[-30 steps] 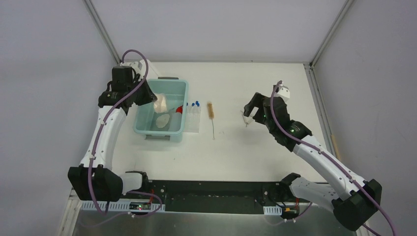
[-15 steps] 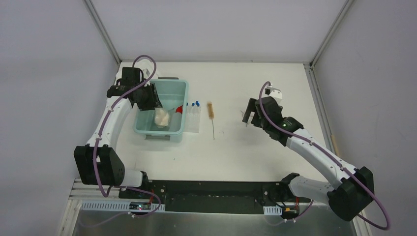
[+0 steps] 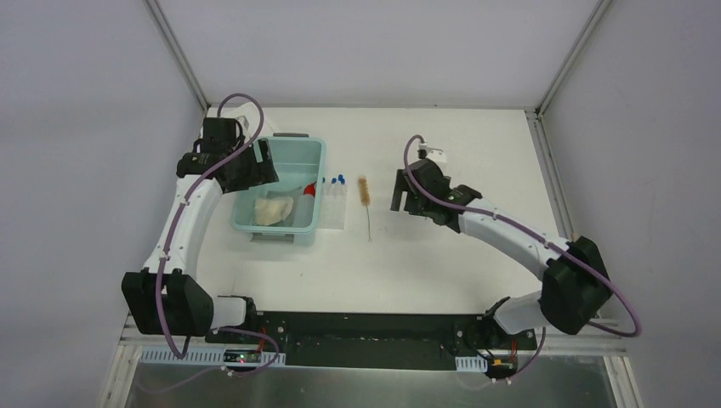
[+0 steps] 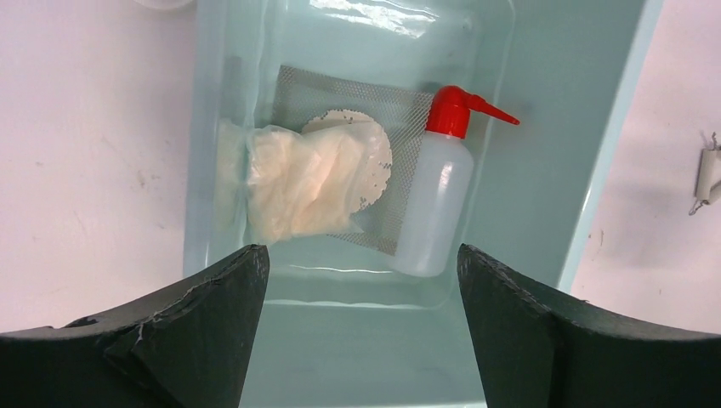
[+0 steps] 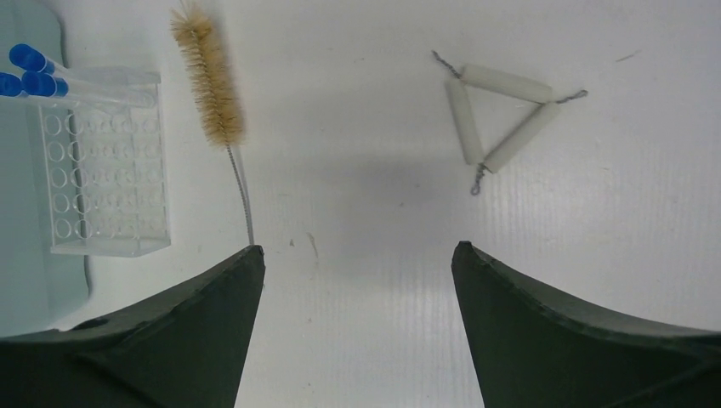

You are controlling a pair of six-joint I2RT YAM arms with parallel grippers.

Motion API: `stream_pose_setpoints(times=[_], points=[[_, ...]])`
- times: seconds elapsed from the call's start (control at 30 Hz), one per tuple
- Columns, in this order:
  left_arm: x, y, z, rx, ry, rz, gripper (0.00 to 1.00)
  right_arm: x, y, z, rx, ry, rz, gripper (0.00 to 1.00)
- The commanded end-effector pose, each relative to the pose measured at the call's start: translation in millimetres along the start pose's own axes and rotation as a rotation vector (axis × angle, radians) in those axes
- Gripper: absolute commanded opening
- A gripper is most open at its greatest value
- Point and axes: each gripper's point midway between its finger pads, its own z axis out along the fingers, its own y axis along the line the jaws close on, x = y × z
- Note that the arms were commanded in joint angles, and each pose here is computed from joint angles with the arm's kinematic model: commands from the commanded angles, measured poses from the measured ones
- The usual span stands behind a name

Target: Organize the chemistry lab equipment

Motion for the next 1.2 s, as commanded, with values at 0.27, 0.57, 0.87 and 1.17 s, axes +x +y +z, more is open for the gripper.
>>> stream_pose_setpoints(times=[0.27,0.57,0.87,1.17], points=[[-10.8,7.6,-50.1,-0.039,-0.162,-0.007,0.84,-4.4,76.7,64.4,-0.030,0.080,-0.104,0.74],[-12.6,20.1,-64.3,-0.098,-0.220,0.026,0.85,6.5,102.9,99.4,-0.048,0.156,-0.154,0.65],[-11.9,22.1,-69.4,-0.104,-0.234,0.051,0.86,23.6,104.9,124.2,0.006,0.227,-0.196,0.53],[-13.2,27.7,-77.9,-0.135,-0.254,0.056,0.86,31.4,95.4,135.4,0.065,0.243,-0.222,0.25]])
